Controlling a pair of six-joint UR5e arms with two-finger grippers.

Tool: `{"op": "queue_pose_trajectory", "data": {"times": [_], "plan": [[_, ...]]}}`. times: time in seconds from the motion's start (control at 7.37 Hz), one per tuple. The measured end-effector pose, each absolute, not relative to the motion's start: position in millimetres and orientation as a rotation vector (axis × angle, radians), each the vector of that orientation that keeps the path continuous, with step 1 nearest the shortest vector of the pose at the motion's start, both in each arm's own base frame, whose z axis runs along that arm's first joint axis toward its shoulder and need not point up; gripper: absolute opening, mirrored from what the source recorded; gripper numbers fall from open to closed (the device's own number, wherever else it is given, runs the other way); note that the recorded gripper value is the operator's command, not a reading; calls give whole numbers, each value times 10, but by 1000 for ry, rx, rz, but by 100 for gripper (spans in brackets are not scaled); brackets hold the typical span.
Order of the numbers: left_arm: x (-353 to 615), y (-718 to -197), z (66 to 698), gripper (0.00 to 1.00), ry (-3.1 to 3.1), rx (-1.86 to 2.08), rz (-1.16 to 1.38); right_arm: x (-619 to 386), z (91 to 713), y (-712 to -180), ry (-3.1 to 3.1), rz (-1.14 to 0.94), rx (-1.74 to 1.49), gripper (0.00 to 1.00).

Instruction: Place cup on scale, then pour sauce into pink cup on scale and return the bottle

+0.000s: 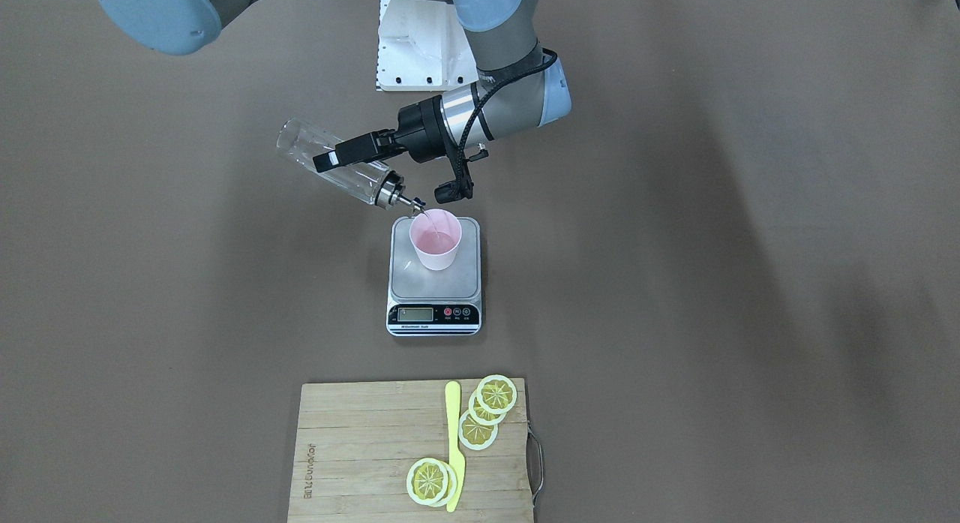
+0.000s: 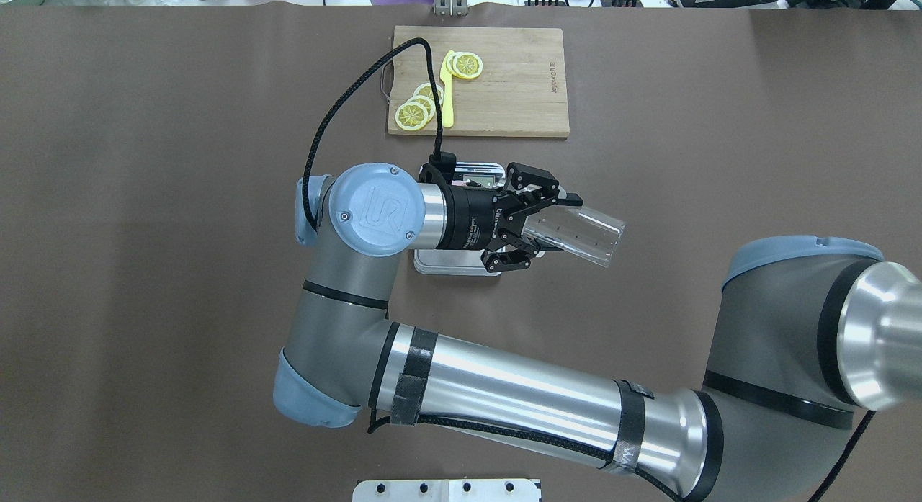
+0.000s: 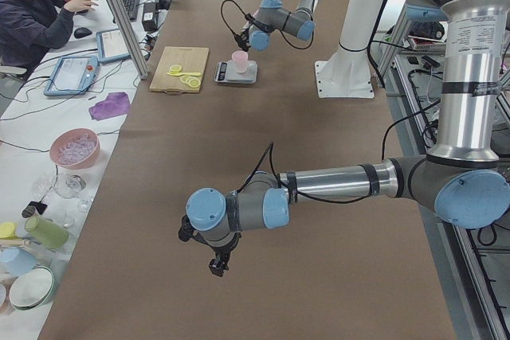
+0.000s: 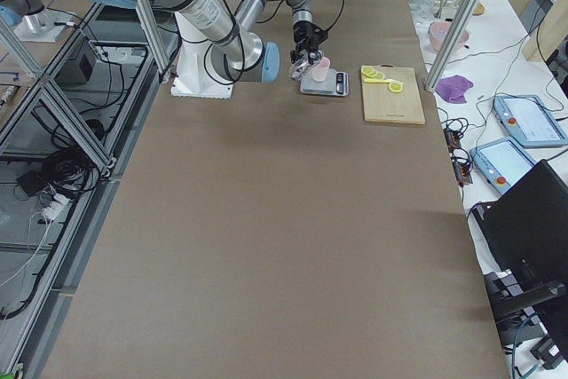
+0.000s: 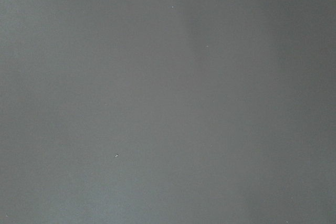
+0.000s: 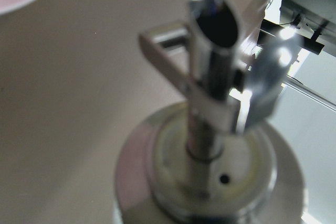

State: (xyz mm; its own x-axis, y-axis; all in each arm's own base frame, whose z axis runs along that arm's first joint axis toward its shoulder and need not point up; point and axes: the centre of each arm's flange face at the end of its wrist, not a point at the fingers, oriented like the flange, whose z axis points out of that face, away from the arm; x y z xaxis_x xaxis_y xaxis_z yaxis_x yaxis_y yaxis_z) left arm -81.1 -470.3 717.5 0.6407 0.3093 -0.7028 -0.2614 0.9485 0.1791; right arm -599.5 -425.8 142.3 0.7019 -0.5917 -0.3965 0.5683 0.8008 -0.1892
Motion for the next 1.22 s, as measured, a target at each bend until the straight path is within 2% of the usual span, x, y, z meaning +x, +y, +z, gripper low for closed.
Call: {"op": "queue_pose_trajectory", "data": {"times": [1.22], "plan": [[-817, -4706, 7157, 98, 812, 68, 326, -6020, 1409, -4246, 449, -629, -37, 0]]}}
